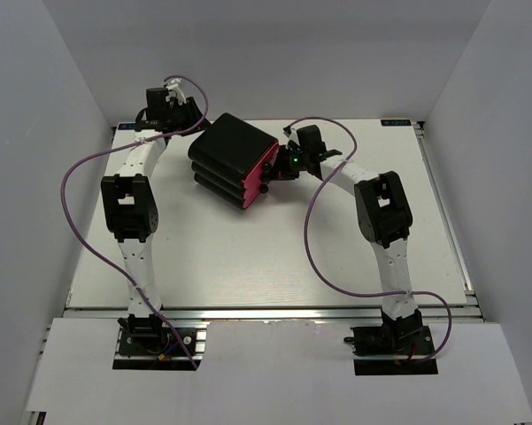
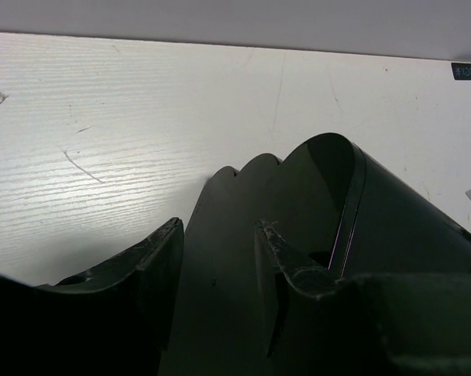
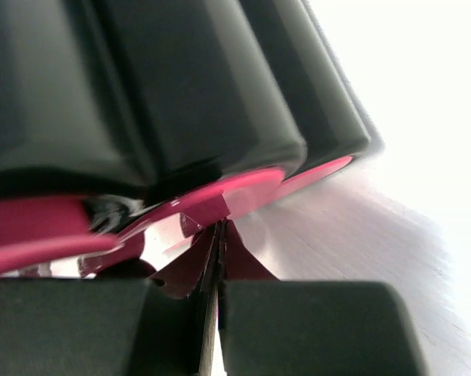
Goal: Organize the makeup
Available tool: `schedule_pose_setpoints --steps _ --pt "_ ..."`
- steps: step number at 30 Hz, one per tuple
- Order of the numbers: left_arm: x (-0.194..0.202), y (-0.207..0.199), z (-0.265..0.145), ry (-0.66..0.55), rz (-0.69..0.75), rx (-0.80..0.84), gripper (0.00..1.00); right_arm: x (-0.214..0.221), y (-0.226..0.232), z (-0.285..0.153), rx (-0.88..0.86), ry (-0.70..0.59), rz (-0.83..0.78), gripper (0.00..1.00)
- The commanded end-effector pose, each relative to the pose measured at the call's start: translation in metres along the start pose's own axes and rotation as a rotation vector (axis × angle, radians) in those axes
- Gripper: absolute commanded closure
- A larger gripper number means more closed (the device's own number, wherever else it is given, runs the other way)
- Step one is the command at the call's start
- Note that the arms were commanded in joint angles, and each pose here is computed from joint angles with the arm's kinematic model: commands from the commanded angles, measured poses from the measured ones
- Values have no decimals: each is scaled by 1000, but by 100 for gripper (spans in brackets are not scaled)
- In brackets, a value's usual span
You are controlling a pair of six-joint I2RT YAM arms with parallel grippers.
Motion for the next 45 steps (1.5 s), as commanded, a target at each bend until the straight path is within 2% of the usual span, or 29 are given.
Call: schedule_pose_setpoints --steps 1,3,8,11,14,17,18,20,26,31,35,38,45 --pt "29 -41 -1 107 -28 121 48 -31 72 -4 -125 -135 -193 100" --pt "30 -42 -1 106 -28 123 48 -33 75 -5 -135 -141 -207 100" --pt "32 -45 2 110 -30 134 48 -46 101 -11 -159 -175 -358 100" --pt "30 -45 3 100 -34 137 48 -40 104 -13 -162 -154 -335 100" --pt "27 -45 5 91 -38 139 48 -32 92 -14 -123 -146 -327 100" --pt "25 -45 5 89 -37 139 48 -35 74 -29 0 -210 -356 100" --pt "25 -44 5 88 -35 136 48 -40 78 -41 27 -254 -376 100" --pt "27 -44 7 89 -37 139 48 -34 73 -47 36 -263 -406 100" --pt "30 -45 9 91 -53 154 48 -38 119 -40 -30 -276 -555 100" --pt "26 -46 7 86 -50 150 48 -35 122 -23 -5 -248 -558 100" --pt "24 -46 5 82 -49 146 48 -30 123 -42 -24 -265 -565 100" --pt "22 -40 4 78 -60 121 48 -24 112 -54 26 -275 -583 100" --pt "-7 0 -17 -23 -163 -2 32 -34 75 -99 144 -337 -584 100"
Point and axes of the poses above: each gripper's point midway between its finger pads, its own z axis out along the fingers, its own y axis along the line the jaws close on, x = y × z, the point moved 2 cm from there along -z, back along the fingers, and after that the axes turned 14 degrees about z, right-handed, at the moved point
